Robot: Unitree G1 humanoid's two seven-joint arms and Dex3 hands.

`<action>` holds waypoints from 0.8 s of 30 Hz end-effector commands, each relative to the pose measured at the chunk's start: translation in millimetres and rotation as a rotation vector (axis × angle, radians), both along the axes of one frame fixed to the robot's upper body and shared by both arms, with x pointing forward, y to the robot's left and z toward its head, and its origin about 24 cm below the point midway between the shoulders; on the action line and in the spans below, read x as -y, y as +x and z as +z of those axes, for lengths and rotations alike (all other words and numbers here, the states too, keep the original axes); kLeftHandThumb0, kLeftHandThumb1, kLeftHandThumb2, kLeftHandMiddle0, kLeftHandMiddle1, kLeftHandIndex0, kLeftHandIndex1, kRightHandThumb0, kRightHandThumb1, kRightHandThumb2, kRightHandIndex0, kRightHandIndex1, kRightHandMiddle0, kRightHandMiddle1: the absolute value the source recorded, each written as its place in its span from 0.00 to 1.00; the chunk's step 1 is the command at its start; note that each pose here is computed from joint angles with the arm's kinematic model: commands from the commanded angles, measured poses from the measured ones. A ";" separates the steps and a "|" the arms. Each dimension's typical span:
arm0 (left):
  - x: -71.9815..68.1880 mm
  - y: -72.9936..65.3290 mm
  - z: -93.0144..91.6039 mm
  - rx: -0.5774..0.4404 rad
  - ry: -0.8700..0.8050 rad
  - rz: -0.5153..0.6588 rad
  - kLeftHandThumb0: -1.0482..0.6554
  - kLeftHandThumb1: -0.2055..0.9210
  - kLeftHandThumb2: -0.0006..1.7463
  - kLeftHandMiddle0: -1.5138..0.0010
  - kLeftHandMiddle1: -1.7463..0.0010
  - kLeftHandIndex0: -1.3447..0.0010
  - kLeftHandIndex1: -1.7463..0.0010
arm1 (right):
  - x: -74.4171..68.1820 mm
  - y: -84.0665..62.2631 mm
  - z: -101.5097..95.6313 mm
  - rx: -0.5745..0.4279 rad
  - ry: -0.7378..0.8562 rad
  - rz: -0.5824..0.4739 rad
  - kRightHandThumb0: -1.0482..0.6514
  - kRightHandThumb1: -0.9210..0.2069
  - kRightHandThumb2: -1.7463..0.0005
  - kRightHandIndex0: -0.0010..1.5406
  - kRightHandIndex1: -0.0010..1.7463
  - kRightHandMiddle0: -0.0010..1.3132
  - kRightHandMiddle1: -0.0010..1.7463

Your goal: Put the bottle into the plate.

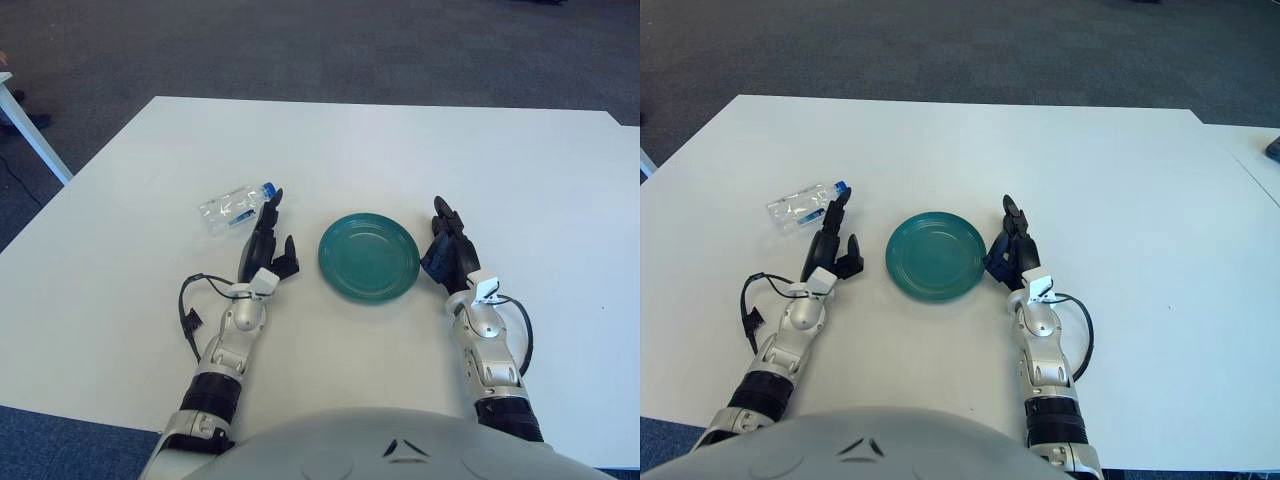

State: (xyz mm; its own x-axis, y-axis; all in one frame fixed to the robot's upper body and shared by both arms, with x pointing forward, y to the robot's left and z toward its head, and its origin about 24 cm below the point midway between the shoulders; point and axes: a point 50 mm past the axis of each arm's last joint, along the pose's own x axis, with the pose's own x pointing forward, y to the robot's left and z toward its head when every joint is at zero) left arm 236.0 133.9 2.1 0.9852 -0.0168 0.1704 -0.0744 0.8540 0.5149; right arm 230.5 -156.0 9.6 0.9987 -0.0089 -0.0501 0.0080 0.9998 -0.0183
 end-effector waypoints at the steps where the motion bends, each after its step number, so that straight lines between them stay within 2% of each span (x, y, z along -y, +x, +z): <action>1: -5.5 -37.3 -22.1 0.047 0.458 0.095 0.00 1.00 0.67 0.90 1.00 1.00 0.90 | 2.6 -12.4 -34.5 -0.219 0.011 -0.036 0.04 0.00 0.31 0.00 0.00 0.00 0.05; 13: 0.4 -41.1 -10.5 0.127 0.580 0.116 0.00 1.00 0.62 0.96 1.00 1.00 0.97 | 1.6 -8.9 -39.5 -0.254 0.000 -0.053 0.06 0.00 0.32 0.00 0.00 0.02 0.07; 24: 4.2 -41.8 1.8 0.186 0.585 0.121 0.00 1.00 0.57 0.98 1.00 1.00 1.00 | -1.7 -8.4 -44.3 -0.276 -0.018 -0.073 0.06 0.00 0.32 0.00 0.00 0.02 0.08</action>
State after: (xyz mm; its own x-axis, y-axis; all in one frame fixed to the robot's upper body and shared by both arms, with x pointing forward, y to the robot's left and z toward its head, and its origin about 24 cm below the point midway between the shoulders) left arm 201.2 127.4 11.1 0.9320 -0.0473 0.3594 -0.3050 0.4337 0.8479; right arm 241.4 -153.5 0.0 0.9901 -0.0656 -0.1238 0.0622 0.9976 -0.0313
